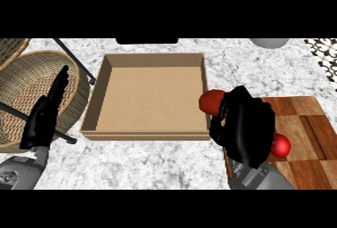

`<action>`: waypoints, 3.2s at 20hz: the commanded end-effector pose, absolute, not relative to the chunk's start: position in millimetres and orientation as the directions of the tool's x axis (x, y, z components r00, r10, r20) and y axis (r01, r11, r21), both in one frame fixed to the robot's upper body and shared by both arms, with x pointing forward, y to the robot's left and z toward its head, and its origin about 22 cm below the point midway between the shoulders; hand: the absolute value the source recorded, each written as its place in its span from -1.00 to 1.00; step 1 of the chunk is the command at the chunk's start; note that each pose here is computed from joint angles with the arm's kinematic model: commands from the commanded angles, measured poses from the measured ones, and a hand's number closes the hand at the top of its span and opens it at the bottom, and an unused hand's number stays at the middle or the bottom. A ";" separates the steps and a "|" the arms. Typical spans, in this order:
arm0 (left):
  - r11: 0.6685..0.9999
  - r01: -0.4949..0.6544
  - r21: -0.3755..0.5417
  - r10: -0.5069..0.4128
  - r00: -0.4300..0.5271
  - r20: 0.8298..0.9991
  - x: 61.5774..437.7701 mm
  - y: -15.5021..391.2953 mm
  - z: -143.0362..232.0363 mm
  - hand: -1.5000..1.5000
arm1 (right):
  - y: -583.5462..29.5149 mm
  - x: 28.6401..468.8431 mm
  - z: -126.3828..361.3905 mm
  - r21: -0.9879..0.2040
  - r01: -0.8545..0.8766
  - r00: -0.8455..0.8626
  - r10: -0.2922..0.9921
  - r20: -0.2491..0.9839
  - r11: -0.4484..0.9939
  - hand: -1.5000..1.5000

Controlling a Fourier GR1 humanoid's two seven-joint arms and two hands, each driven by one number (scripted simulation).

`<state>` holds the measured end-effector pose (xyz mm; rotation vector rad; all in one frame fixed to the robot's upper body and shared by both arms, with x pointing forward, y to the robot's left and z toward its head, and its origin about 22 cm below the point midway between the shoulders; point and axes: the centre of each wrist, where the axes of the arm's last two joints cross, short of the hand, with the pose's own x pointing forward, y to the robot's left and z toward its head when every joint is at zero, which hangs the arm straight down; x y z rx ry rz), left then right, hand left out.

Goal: Pick the bell pepper from the cutting board and place it in the cardboard box

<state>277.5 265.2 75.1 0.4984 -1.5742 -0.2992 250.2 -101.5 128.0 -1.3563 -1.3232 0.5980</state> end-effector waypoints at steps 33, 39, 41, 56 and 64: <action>0.838 -0.128 0.531 -0.523 0.095 0.847 291.4 283.7 52.9 0.00 | -93.1 398.6 159.5 -0.751 0.448 0.509 0.553 0.660 0.484 -1.00; 0.831 -0.128 0.542 -0.531 0.110 0.840 288.8 290.2 47.8 0.00 | -94.2 407.9 147.1 -0.694 0.503 0.419 0.557 0.718 0.516 -1.00; 0.827 -0.117 0.549 -0.539 0.111 0.835 282.5 290.7 40.7 0.00 | -87.1 410.2 154.4 -0.670 0.543 0.366 0.575 0.731 0.506 -1.00; 0.812 -0.187 0.553 -0.527 0.173 0.832 274.1 315.0 44.9 0.00 | -83.4 391.6 153.8 -0.334 0.759 0.078 0.431 0.899 0.558 -1.00; 0.804 -0.229 0.549 -0.499 0.243 0.832 256.2 331.8 36.7 0.00 | -106.4 353.9 142.5 -0.323 0.771 0.095 0.402 0.911 0.549 -1.00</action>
